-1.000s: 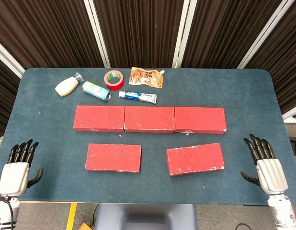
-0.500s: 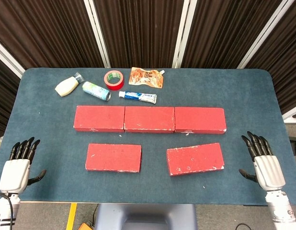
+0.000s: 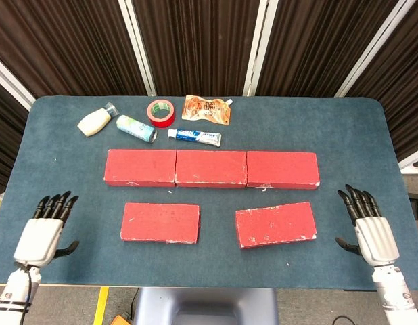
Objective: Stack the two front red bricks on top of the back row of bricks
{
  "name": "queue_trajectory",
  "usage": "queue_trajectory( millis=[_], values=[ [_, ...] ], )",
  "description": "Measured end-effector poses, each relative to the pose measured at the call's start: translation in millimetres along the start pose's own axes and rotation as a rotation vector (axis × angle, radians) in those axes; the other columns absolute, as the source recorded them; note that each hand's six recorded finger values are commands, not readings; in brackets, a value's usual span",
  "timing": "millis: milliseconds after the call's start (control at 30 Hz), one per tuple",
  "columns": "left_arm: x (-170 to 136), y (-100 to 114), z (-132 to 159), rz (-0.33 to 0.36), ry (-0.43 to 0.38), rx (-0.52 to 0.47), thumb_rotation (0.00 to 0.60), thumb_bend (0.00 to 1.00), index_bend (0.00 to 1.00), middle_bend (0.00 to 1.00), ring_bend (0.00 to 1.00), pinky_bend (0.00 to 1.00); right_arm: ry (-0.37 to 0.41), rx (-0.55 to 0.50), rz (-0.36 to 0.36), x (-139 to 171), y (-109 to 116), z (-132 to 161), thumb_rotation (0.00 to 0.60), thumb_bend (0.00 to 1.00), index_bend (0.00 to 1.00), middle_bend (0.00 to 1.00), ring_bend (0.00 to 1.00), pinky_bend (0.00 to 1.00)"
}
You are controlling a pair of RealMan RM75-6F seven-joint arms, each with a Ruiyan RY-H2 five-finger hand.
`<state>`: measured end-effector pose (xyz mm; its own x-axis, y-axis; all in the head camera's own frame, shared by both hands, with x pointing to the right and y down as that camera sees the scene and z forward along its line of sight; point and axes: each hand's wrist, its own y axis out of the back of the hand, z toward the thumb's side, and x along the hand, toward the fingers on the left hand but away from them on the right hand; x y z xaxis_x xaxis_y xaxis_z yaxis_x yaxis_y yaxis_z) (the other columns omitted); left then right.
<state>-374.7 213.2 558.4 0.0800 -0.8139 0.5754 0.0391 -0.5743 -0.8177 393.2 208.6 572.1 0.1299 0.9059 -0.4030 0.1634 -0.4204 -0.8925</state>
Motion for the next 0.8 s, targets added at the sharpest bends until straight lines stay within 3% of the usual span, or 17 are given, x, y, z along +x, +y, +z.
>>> queue_trajectory(
  millis=[267,467,633,800],
  values=[
    [21.8,-2.4,37.8,-0.174,-0.033,-0.059,0.600,0.18,0.00,0.00,0.00,0.00,0.000,0.008,0.019,-8.1,-4.3,-2.7,0.600,0.00,0.00,0.04,0.01,0.00],
    [29.0,-0.9,80.1,-0.272,-0.105,-0.060,0.600,0.02,0.00,0.00,0.00,0.00,0.003,0.016,0.031,-15.9,-9.3,-5.6,0.600,0.00,0.00,0.04,0.01,0.00],
    [33.1,0.4,103.6,-0.286,-0.126,-0.054,0.600,0.00,0.00,0.00,0.00,0.00,0.018,0.027,0.034,-23.4,-11.2,-3.7,0.600,0.00,0.00,0.04,0.01,0.00],
    [39.2,-1.3,113.6,-0.246,-0.113,-0.034,0.600,0.00,0.00,0.00,0.00,0.00,0.028,0.018,-0.025,-26.7,2.3,0.5,0.600,0.00,0.00,0.04,0.01,0.00]
  ],
)
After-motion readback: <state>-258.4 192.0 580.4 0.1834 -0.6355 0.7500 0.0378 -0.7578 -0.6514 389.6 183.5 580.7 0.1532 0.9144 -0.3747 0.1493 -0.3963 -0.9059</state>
